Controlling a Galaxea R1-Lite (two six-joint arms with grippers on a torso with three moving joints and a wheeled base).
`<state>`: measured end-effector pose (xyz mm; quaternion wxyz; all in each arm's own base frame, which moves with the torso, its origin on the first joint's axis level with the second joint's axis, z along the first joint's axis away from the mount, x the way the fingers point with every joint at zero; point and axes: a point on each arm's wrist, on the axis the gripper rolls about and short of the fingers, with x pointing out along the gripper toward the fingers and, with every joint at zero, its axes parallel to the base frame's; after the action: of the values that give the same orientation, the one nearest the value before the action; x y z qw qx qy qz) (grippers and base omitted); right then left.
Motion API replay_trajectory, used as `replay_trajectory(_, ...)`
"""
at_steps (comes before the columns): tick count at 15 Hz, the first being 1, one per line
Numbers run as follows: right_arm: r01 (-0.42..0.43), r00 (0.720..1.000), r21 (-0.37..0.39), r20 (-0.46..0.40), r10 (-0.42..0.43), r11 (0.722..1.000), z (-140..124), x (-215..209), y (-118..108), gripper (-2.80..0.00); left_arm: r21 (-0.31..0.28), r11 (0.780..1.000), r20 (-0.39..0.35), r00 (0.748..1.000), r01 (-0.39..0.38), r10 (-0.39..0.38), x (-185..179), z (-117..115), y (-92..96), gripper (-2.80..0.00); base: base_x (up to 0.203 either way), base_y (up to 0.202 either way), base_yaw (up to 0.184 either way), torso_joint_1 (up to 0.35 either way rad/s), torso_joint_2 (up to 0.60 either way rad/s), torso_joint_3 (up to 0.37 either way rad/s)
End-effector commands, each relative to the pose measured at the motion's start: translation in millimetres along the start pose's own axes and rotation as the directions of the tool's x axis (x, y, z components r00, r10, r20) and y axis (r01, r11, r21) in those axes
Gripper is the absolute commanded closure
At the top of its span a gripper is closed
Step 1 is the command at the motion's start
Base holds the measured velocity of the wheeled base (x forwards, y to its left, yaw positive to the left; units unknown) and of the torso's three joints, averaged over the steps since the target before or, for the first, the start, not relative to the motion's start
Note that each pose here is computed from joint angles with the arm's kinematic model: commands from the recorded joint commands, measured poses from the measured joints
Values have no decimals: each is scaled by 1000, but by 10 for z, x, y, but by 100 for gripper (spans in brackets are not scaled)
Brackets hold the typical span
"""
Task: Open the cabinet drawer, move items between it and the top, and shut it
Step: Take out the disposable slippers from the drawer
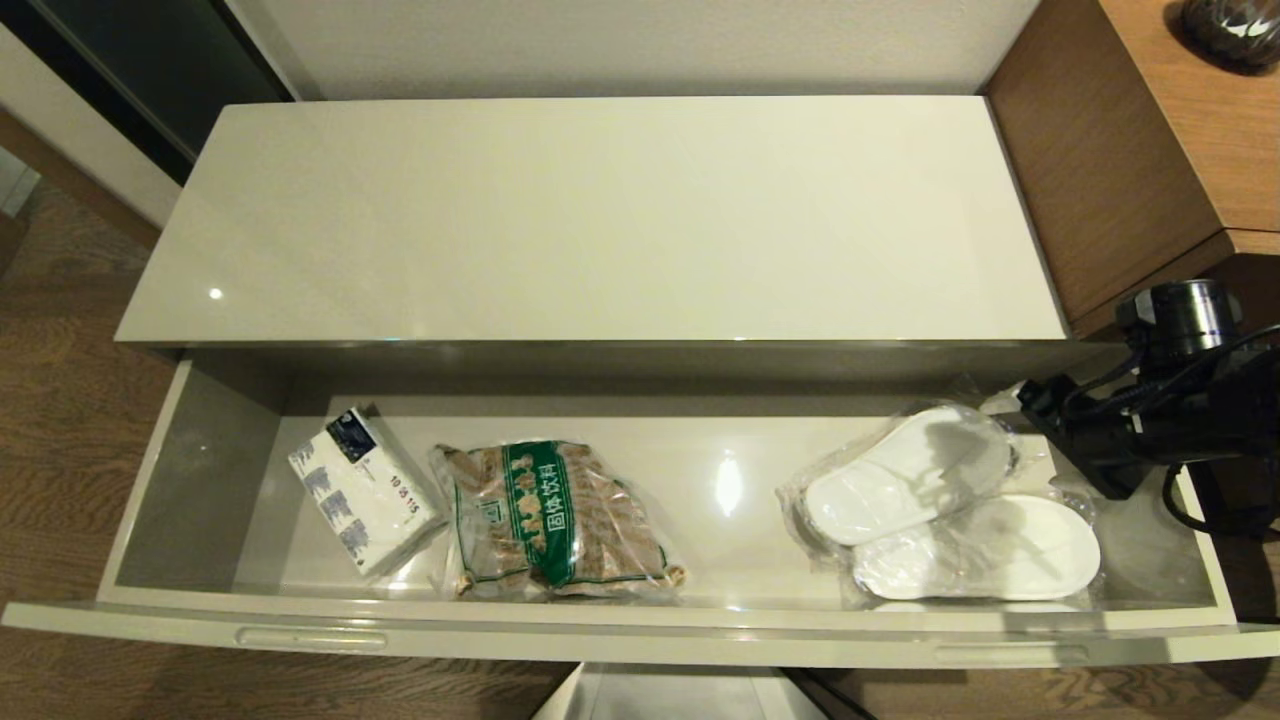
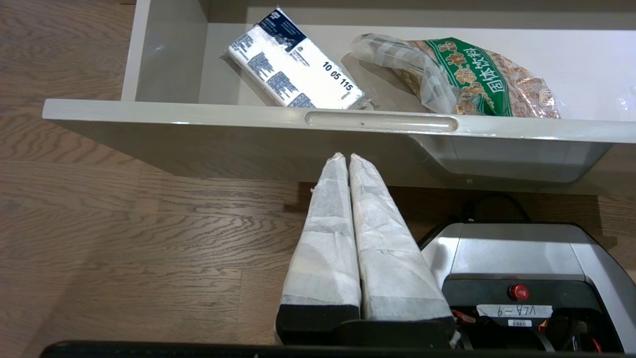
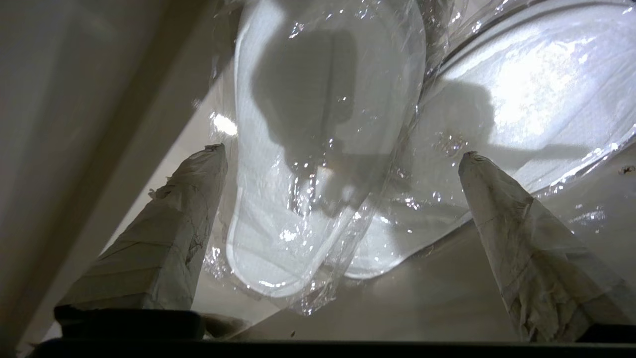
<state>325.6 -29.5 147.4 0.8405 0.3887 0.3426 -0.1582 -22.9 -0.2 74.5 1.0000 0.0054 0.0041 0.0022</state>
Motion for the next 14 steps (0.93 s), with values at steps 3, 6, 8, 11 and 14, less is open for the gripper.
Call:
replay_trajectory(3, 26, 1000, 13, -8, -26, 1000, -1, 235, -79, -280, 0, 1000, 1, 1000, 0, 0, 0, 0, 0, 0, 0, 0, 0, 0, 0, 0)
replay_trajectory(6, 26, 1000, 13, -8, -26, 1000, -10, 361, -101, -280, 0, 1000, 1, 1000, 0, 0, 0, 0, 0, 0, 0, 0, 0, 0, 0, 0)
replay_trajectory(8, 35, 999, 16, -9, -34, 999, -10, 444, -136, -280, 0, 1000, 1, 1000, 0, 0, 0, 0, 0, 0, 0, 0, 0, 0, 0, 0)
replay_trajectory(11, 35, 999, 19, -5, -35, 999, 3, 507, -151, -280, 0, 1000, 1, 1000, 0, 0, 0, 0, 0, 0, 0, 0, 0, 0, 0, 0)
replay_trajectory(14, 46, 999, 22, -16, -46, 999, -11, 557, -178, -280, 0, 1000, 1, 1000, 0, 0, 0, 0, 0, 0, 0, 0, 0, 0, 0, 0)
